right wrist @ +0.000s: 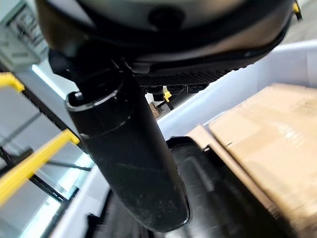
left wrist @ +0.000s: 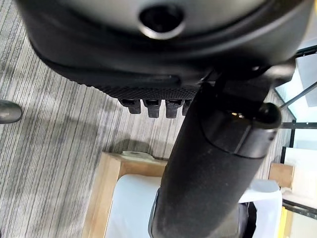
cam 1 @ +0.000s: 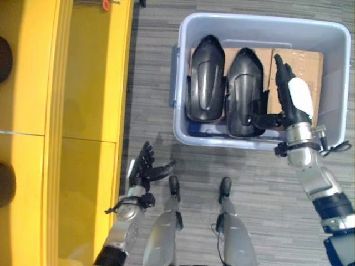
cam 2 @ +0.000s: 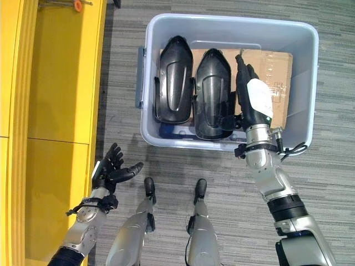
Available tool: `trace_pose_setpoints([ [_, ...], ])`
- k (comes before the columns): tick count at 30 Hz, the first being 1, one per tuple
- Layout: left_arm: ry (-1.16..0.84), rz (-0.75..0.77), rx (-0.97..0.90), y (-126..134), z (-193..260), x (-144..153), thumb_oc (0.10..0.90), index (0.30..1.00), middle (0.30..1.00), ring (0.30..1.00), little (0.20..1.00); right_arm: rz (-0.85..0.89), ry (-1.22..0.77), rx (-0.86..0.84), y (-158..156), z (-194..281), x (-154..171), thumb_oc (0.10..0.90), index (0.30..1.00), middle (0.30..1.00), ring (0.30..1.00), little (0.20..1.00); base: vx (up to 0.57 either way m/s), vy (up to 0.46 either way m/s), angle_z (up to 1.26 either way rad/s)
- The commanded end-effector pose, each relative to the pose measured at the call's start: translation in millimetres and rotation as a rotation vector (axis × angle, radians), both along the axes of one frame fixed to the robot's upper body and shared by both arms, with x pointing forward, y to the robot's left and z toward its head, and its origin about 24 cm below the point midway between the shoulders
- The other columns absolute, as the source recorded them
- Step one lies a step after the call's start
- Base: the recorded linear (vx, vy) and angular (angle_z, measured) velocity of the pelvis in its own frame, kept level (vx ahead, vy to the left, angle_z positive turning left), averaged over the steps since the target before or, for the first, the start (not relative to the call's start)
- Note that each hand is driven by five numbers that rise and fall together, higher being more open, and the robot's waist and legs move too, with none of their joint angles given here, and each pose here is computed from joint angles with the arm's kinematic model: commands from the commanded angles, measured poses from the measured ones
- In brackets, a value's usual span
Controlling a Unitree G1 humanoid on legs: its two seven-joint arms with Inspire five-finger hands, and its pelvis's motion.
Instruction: Move parts from the plastic box to the shelf.
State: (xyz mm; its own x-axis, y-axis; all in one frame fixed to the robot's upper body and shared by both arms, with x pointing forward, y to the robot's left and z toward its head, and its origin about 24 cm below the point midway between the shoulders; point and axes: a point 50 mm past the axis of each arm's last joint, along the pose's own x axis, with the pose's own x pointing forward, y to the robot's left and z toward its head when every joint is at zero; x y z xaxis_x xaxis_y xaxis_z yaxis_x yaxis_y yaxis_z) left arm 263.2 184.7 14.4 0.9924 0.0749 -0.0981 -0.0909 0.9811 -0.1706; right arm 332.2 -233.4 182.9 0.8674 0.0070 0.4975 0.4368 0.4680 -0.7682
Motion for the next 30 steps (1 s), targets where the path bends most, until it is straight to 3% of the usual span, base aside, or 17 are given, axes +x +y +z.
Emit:
trace_pose_setpoints([
  [1, -0.174, 0.011, 0.018, 5, 29, -1, 0.9, 1.0, 1.0, 1.0, 1.0, 0.02, -0.267, -0.169, 13, 61, -2, 0.9, 1.0, 1.0, 1.0, 1.0, 0.0, 0.0, 0.0],
  [6, -0.183, 0.005, 0.033, 6, 31, -1, 0.9, 1.0, 1.0, 1.0, 1.0, -0.042, -0.281, -0.392, 10, 67, -3, 0.9, 1.0, 1.0, 1.0, 1.0, 0.0, -0.004, 0.03],
  [17, -0.189, -0.008, 0.042, 5, 32, 1, 0.9, 1.0, 1.0, 1.0, 1.0, -0.096, -0.227, -0.614, 8, 63, 6, 0.9, 1.0, 1.0, 1.0, 1.0, 0.0, 0.0, 0.03],
  [30, -0.212, -0.004, 0.024, 0, 37, 6, 0.9, 1.0, 1.0, 1.0, 1.0, -0.151, -0.137, -0.588, 6, 61, 32, 0.9, 1.0, 1.0, 1.0, 1.0, -0.01, -0.001, 0.02],
])
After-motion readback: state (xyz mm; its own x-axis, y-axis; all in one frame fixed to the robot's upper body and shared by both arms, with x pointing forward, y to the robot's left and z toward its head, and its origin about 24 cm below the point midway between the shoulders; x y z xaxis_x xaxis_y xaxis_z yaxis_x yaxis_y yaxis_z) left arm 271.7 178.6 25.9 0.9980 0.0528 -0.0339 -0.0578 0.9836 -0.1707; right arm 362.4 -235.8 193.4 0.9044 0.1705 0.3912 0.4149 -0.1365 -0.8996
